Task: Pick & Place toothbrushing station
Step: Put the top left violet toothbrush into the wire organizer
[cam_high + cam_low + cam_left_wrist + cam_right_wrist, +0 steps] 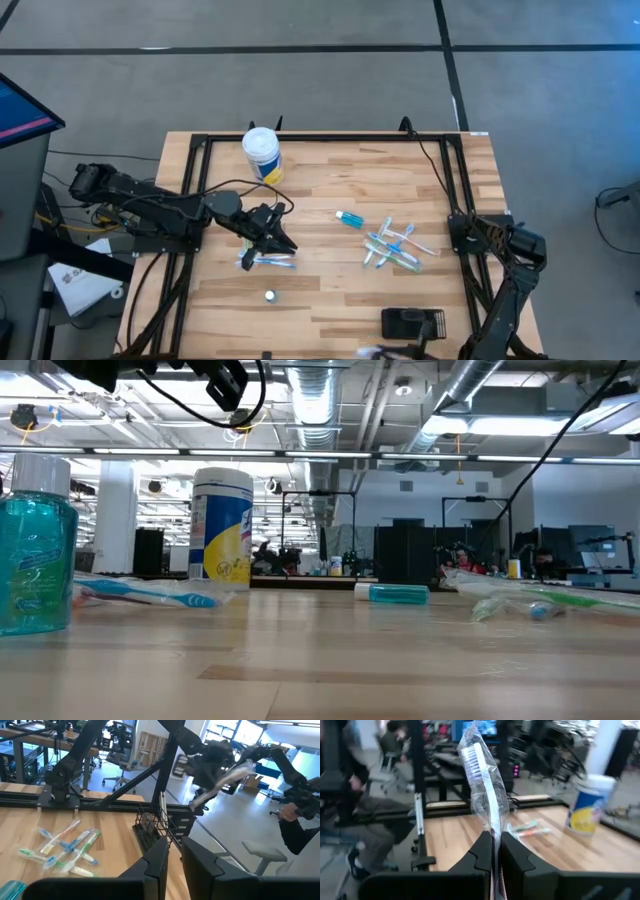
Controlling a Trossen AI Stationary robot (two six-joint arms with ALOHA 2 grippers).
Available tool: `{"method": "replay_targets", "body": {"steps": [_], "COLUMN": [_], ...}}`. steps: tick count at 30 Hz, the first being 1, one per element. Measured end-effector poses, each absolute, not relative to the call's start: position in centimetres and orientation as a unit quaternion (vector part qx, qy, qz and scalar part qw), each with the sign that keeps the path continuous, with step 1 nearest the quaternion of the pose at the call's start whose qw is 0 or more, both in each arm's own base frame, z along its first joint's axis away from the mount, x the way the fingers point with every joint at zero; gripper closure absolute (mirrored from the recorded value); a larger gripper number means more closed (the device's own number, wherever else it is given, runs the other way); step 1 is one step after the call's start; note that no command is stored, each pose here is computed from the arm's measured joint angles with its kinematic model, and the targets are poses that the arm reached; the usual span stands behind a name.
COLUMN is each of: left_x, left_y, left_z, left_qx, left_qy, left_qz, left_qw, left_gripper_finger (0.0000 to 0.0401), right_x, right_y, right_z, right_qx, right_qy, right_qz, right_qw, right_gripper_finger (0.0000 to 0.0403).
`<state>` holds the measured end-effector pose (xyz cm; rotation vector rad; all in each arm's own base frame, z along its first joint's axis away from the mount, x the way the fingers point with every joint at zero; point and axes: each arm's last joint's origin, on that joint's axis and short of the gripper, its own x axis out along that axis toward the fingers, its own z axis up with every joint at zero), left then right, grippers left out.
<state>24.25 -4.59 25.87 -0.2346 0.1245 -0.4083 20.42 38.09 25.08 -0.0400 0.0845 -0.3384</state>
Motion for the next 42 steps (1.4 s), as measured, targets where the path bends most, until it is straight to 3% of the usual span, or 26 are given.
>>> {"method": "replay_targets", "body": {"steps": [10,20,31,42], "left_x": [24.3,24.3,24.3,24.3], "left_y": [-4.6,-4.6,-4.4,-4.4], "left_z": [25.9,25.9,25.9,25.9], "left_qx": [-0.105,-0.096,-0.094,-0.095], "left_qy": [0.059,0.057,0.056,0.056], "left_qz": [-0.202,-0.203,-0.201,-0.2], "left_qw": [0.972,0.973,0.974,0.974], "left_gripper_finger": [0.0352,0.0352,0.0352,0.0352], "right_x": [21.2,17.4,14.9,13.0], "right_y": [40.0,39.1,33.4,32.5], "right_z": [29.7,32.4,29.2,25.6], "right_qx": [-0.178,-0.189,-0.113,-0.081], "right_qy": [0.026,0.028,0.02,0.012], "right_qz": [-0.106,-0.158,-0.169,-0.148], "right_qw": [0.978,0.969,0.979,0.986], "right_gripper_finger": [0.0394,0.0394,0.0394,0.0394]}}
